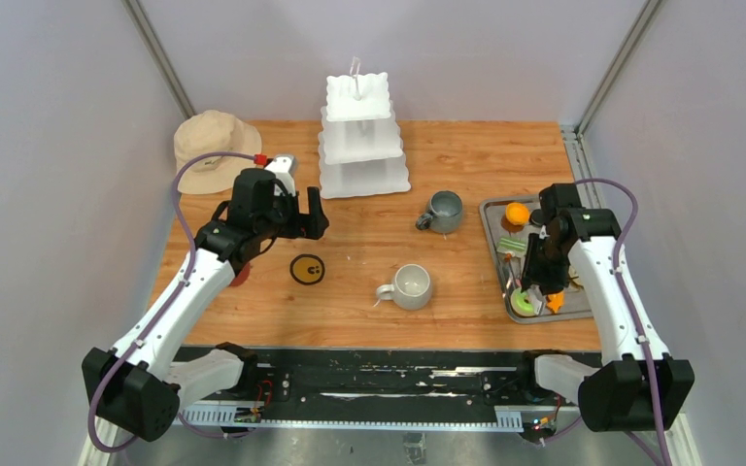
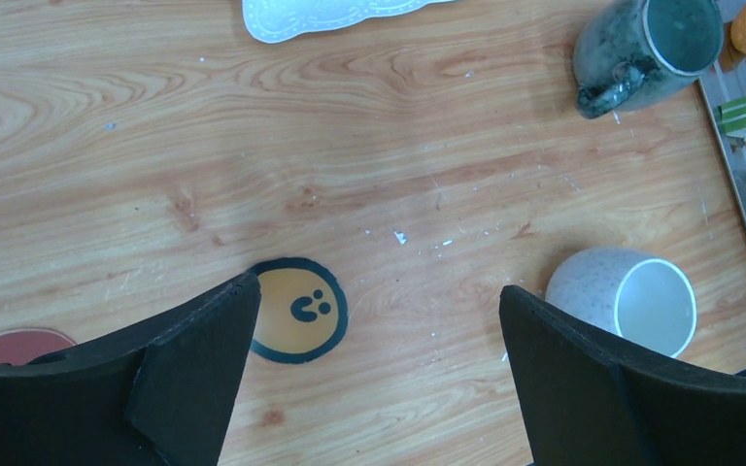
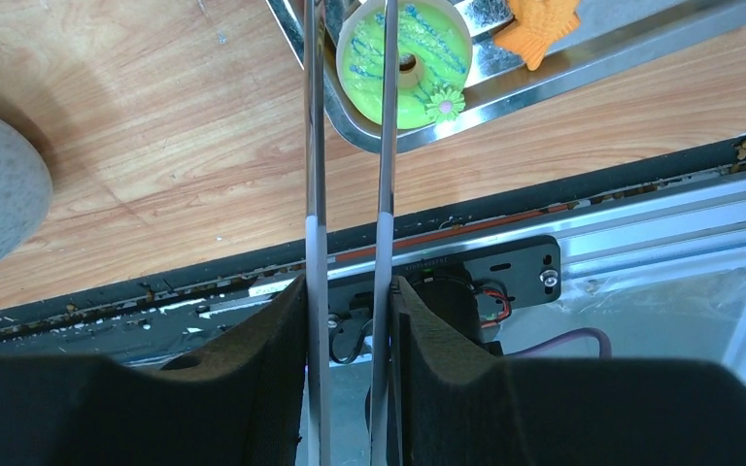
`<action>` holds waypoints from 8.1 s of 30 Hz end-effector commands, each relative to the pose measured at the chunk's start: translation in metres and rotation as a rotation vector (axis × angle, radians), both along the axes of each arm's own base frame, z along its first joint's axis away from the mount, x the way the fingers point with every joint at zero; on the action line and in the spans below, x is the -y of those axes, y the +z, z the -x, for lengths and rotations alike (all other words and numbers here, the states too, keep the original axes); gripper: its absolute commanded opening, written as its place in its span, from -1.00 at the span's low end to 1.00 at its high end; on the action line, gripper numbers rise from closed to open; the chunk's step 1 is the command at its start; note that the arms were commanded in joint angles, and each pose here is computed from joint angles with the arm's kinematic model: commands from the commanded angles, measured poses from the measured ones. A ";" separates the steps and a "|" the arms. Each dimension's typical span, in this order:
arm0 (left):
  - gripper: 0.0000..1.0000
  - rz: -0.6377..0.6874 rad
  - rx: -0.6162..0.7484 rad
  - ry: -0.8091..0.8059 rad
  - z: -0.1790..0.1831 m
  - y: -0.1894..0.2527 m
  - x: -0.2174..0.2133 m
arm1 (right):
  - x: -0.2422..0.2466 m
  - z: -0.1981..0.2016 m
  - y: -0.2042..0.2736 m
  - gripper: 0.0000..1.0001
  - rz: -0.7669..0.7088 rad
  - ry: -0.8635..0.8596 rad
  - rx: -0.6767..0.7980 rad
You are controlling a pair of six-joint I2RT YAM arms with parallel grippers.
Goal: Serve the afternoon tea
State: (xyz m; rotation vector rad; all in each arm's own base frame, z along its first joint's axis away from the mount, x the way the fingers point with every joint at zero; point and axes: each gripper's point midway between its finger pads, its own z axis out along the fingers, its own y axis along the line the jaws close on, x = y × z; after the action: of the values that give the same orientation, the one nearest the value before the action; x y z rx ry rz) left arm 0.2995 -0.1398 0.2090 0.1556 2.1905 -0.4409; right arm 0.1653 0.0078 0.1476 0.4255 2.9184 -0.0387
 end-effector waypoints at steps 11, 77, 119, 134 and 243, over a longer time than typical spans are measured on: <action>0.96 -0.014 0.021 -0.008 -0.007 0.008 0.002 | 0.015 0.015 0.035 -0.36 0.066 -0.025 0.034; 0.96 -0.028 0.008 0.019 -0.004 -0.002 -0.003 | -0.004 0.024 0.044 -0.99 -0.025 -0.022 0.120; 0.96 -0.009 -0.009 0.017 -0.004 -0.006 0.000 | -0.006 0.036 0.031 -0.32 -0.035 -0.003 0.102; 0.96 -0.010 -0.015 0.012 -0.006 -0.008 0.002 | -0.007 0.039 0.028 -0.30 -0.045 -0.004 0.089; -0.66 1.047 -0.185 0.143 -0.212 -0.030 0.038 | -0.195 -0.237 0.259 -0.99 -0.121 0.547 1.047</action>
State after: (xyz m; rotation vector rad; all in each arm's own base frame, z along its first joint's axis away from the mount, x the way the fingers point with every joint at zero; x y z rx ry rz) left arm 0.5085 -0.1682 0.1592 -0.7084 1.8996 -1.4135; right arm 0.4001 0.2038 0.3828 -0.3104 1.9823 0.3347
